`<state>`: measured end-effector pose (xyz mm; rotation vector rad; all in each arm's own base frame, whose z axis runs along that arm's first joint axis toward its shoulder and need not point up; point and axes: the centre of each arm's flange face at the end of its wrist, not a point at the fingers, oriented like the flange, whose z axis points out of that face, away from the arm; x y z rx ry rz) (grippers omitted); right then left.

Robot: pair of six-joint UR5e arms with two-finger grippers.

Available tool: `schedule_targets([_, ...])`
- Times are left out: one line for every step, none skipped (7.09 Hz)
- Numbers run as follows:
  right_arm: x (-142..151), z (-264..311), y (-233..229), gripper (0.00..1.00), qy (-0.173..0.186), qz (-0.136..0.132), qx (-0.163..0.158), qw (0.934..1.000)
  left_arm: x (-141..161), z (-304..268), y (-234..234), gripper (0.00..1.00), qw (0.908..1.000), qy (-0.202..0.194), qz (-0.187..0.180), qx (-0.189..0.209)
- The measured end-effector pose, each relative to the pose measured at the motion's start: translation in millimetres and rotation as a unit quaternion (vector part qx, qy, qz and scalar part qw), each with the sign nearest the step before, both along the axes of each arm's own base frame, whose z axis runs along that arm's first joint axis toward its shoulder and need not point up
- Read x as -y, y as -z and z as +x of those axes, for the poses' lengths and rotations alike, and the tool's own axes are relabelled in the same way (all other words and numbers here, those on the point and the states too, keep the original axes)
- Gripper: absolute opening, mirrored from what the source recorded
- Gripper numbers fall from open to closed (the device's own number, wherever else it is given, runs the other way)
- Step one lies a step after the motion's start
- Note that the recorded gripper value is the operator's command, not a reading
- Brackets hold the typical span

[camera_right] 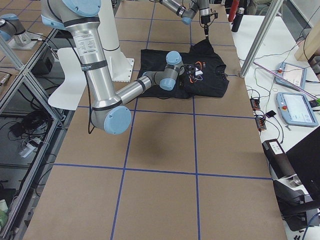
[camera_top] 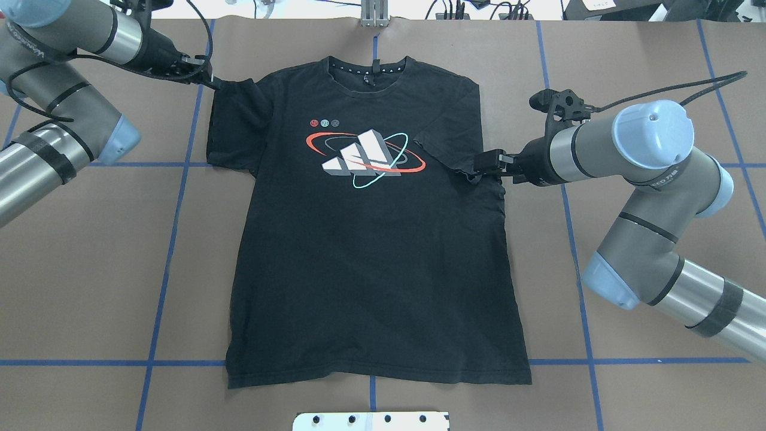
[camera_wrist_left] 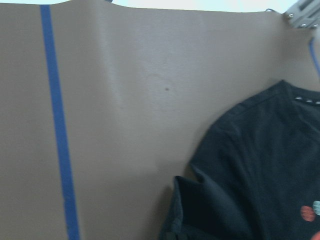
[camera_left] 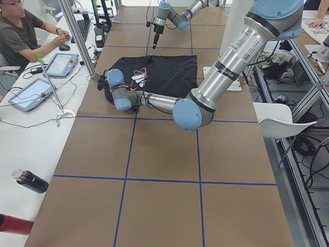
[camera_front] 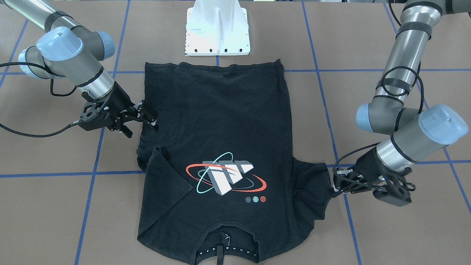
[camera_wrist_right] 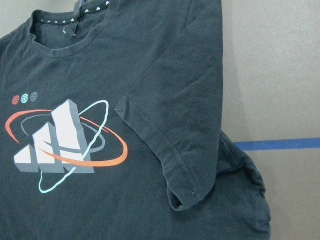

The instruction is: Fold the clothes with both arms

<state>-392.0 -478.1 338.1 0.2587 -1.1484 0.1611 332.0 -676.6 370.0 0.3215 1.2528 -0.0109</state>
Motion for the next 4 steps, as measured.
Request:
schedule_targets([0.0,-0.1,0.3,1.00,0.001,0.001,0.000,1.0000,-5.8,7.0,19.8,0.00,0.9997,0.002,-0.019,-0.015])
schedule_targets([0.2,-0.2,1.1,1.00,0.001,0.001,0.001,1.0000,-8.6,16.8,38.0,0.00,0.9990,0.005,-0.035,-0.027])
schedule_targets([0.4,-0.3,1.8,1.00,0.001,0.002,0.001,1.0000,-12.8,36.0,56.5,0.00,0.9981,0.012,-0.048,-0.037])
schedule_targets([0.6,-0.7,1.3,1.00,0.001,0.002,0.000,1.0000,-18.7,63.6,75.5,0.00,0.9974,0.026,-0.053,-0.042])
